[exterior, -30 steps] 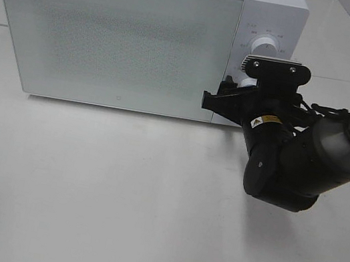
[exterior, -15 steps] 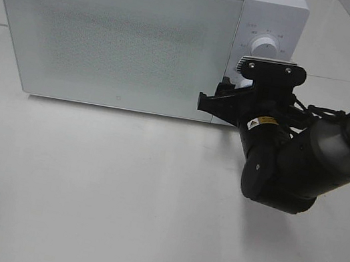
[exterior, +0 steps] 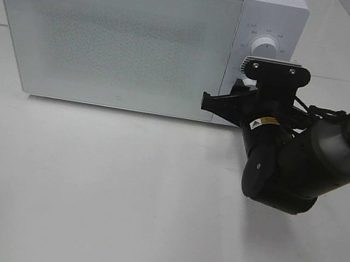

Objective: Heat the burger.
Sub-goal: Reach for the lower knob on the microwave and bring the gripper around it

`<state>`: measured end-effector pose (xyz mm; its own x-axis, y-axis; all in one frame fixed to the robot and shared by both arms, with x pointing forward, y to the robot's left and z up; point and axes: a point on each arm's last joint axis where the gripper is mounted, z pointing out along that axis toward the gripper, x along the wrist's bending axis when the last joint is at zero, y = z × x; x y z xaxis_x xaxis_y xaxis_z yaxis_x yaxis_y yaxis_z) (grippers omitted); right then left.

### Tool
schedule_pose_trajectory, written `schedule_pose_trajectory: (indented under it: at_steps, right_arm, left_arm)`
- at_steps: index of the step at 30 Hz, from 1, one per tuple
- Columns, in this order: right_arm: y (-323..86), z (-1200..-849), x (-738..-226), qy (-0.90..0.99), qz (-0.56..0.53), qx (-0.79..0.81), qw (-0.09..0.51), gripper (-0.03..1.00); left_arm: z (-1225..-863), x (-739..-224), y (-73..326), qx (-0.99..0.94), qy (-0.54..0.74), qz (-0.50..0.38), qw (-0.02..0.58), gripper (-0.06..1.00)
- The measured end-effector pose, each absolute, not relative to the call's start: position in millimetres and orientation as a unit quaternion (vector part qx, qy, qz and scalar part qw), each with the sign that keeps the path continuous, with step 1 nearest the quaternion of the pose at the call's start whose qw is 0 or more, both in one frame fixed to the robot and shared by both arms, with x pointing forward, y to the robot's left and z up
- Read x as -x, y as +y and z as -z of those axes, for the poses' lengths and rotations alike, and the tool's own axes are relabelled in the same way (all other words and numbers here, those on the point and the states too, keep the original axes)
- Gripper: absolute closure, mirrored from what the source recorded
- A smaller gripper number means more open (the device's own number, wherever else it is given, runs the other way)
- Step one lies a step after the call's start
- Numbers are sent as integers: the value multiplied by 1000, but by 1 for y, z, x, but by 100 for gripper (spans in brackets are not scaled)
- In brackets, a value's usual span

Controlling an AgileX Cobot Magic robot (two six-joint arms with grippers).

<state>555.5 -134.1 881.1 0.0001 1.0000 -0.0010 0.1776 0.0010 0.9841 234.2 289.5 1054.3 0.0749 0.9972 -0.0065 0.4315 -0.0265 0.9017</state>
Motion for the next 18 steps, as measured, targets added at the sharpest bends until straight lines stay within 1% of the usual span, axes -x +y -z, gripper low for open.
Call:
schedule_pose_trajectory:
  at_steps: [14, 18]
  right_arm:
    - [-134, -881, -555, 544, -453, -541, 455, 54]
    - [-134, -881, -555, 534, -461, -550, 447, 54]
  left_arm:
    - [-1054, -234, 289, -619, 577, -360, 392, -5]
    - [-1054, -234, 289, -619, 577, -360, 392, -5]
